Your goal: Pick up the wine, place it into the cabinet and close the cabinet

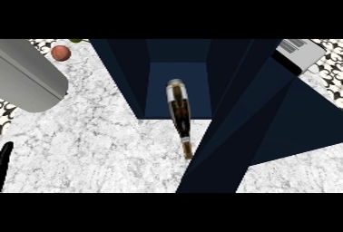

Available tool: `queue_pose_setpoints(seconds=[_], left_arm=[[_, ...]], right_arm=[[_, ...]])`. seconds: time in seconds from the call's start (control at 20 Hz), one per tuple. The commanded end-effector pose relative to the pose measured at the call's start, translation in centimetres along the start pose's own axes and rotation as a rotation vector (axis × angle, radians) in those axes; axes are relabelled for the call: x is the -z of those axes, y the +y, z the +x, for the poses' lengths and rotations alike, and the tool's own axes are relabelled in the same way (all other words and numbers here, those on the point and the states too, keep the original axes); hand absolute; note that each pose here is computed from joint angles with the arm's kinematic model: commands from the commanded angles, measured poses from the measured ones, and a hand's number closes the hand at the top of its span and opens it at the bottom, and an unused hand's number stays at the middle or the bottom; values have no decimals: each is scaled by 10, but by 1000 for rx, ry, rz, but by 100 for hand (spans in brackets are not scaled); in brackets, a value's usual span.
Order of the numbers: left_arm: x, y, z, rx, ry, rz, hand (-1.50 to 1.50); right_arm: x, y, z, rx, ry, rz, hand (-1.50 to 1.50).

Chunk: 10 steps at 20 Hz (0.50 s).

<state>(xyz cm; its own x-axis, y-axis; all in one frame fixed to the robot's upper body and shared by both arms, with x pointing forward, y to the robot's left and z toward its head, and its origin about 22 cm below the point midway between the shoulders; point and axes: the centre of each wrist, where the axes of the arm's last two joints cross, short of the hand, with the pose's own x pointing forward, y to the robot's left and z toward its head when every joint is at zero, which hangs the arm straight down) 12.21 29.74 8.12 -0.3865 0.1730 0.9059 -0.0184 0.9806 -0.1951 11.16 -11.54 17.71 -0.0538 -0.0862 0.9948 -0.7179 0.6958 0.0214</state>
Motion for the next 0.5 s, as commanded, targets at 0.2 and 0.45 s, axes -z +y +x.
queue_pose_setpoints(seconds=[0.2,0.45], left_arm=[[15,9,13,-31,19,-16,-150],[20,10,11,-64,14,-34,-150]], right_arm=[[9,42,13,-84,-112,95,150],[22,40,20,-104,-145,13,150]])
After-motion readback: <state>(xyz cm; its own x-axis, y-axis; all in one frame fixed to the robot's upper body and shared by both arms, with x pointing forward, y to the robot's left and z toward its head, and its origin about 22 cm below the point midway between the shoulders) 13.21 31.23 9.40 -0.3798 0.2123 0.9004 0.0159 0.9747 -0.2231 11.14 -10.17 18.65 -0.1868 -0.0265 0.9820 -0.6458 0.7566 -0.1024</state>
